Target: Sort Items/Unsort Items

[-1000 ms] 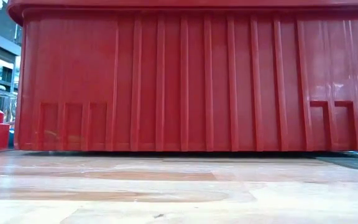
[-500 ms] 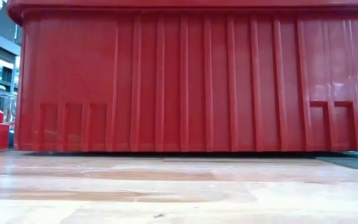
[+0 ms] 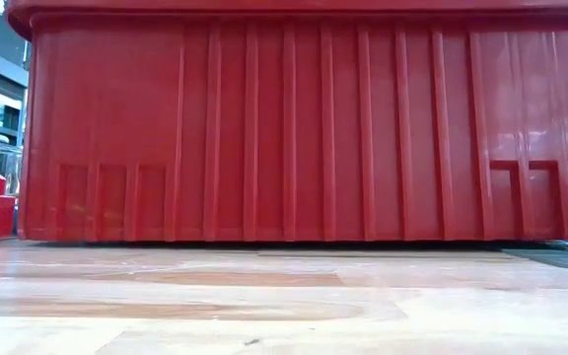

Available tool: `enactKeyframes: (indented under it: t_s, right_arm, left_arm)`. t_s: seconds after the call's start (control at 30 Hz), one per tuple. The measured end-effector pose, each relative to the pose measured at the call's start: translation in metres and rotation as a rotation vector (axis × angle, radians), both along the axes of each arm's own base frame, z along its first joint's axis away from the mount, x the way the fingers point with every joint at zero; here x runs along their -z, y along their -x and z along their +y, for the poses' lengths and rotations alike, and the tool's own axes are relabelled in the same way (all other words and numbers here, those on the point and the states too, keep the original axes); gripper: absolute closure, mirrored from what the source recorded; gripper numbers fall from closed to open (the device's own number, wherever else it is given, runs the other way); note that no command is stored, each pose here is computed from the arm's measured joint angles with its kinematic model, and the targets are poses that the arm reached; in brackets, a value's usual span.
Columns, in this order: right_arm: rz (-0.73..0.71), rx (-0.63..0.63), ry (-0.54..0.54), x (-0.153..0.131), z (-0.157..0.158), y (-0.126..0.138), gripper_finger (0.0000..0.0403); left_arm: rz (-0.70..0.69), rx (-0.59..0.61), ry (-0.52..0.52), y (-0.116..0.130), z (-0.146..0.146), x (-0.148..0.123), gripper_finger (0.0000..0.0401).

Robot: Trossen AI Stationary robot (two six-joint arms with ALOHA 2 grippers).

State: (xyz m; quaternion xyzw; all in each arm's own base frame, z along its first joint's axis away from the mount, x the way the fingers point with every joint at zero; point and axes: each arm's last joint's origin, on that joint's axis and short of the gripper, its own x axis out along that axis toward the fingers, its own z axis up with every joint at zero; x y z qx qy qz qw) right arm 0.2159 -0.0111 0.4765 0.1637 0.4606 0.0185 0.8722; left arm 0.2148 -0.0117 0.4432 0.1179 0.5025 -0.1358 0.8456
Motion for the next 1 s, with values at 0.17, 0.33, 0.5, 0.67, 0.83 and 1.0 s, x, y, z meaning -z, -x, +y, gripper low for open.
enactKeyframes:
  t_s: [0.17,0.33,0.5,0.67,0.83,1.0]
  right_arm:
    - [0.025,0.010,0.001,0.003,0.004,-0.006,0.0403]
    - [0.046,-0.012,0.007,0.007,0.014,-0.012,0.0403]
    - [0.051,0.004,0.064,0.007,0.022,-0.012,0.0403]
    - [0.050,0.014,0.086,0.007,0.022,-0.012,0.0403]
    - [0.046,0.001,0.116,0.007,0.022,-0.012,0.0403]
    - [0.045,0.022,0.165,0.007,0.013,-0.012,0.0403]
  left_arm:
    - [0.005,0.003,-0.004,0.002,0.001,0.000,0.0401]
    - [0.012,0.002,-0.008,0.004,0.001,0.000,0.0401]
    - [0.009,-0.003,-0.022,0.004,0.001,0.000,0.0401]
    - [0.009,-0.005,-0.026,0.004,0.001,0.000,0.0401]
    - [0.008,-0.007,-0.029,0.004,0.001,0.000,0.0401]
    - [0.007,-0.017,-0.049,0.004,0.002,0.000,0.0401]
